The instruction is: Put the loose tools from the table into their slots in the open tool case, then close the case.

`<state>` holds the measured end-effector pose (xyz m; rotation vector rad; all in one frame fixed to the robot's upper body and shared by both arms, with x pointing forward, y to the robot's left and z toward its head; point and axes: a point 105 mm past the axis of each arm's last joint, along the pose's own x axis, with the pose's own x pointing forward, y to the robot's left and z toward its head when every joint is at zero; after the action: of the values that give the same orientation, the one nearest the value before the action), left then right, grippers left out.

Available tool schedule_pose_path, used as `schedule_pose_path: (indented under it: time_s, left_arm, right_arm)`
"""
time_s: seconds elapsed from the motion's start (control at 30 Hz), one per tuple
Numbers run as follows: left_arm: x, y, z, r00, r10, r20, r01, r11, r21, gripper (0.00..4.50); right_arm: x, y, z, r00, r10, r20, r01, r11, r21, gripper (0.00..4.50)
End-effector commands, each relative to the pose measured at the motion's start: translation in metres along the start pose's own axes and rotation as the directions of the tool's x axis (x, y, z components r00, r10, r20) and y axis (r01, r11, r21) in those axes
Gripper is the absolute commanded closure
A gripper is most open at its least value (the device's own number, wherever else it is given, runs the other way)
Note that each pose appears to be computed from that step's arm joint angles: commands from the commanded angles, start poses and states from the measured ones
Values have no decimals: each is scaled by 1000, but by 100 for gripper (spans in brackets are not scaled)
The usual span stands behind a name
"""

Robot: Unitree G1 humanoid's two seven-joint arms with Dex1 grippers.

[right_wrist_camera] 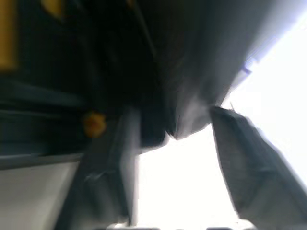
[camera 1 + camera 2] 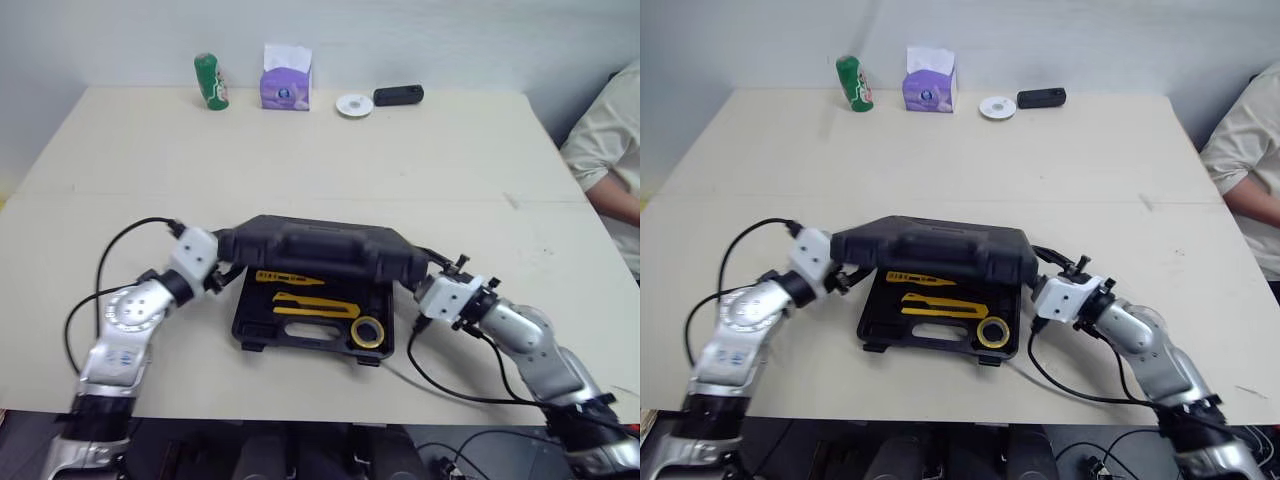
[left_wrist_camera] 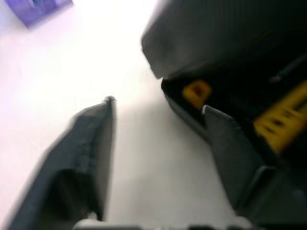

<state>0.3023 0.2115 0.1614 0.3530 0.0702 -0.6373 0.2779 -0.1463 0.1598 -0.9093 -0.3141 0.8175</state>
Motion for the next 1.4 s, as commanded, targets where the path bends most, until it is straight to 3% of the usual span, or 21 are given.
schedule_pose_path:
  time_s: [0.03,0.1,0.2,0.3,0.47,0.5,0.53,0.6,0.77,0.83,1.17,1.4]
  left_arm:
    - [-65,-6,22,982,-184,-45,174,969,-177,54]
    - [-96,12,13,982,-146,-117,114,962,-248,54]
    - [-107,42,7,990,-29,-136,-10,960,-278,54]
    - [-92,54,6,990,19,-138,-55,964,-259,54]
    - [-65,48,3,991,-33,-133,6,980,-199,54]
    - [-62,48,4,991,-39,-129,14,981,-193,79]
    - [-58,48,5,992,-44,-122,21,983,-181,115]
    - [-46,50,8,994,-54,-100,36,985,-167,153]
    - [-5,55,15,994,-85,-63,75,988,-136,387]
    - [20,57,19,993,-107,-43,101,987,-127,446]
    - [110,56,31,986,-166,-26,164,983,-85,446]
    - [145,38,44,969,-247,-23,247,969,4,446]
  right_arm:
    - [-45,-11,28,988,149,-23,-140,961,239,133]
    - [-75,3,15,958,263,-112,-193,884,426,133]
    - [-99,24,1,914,369,-170,-203,777,596,133]
    - [-102,46,0,884,443,-148,-248,714,655,133]
    - [-93,61,6,884,454,-110,-273,693,668,133]
    - [-92,61,7,886,452,-106,-271,690,671,129]
    - [-92,63,8,886,452,-101,-273,685,675,170]
    - [-91,71,14,876,478,-64,-309,659,686,202]
    - [-84,87,15,857,515,-16,-355,612,707,449]
    - [-76,95,13,851,525,8,-376,599,707,450]
    - [-43,107,3,851,523,50,-411,604,683,450]
    - [-27,100,-1,869,491,54,-400,635,660,450]
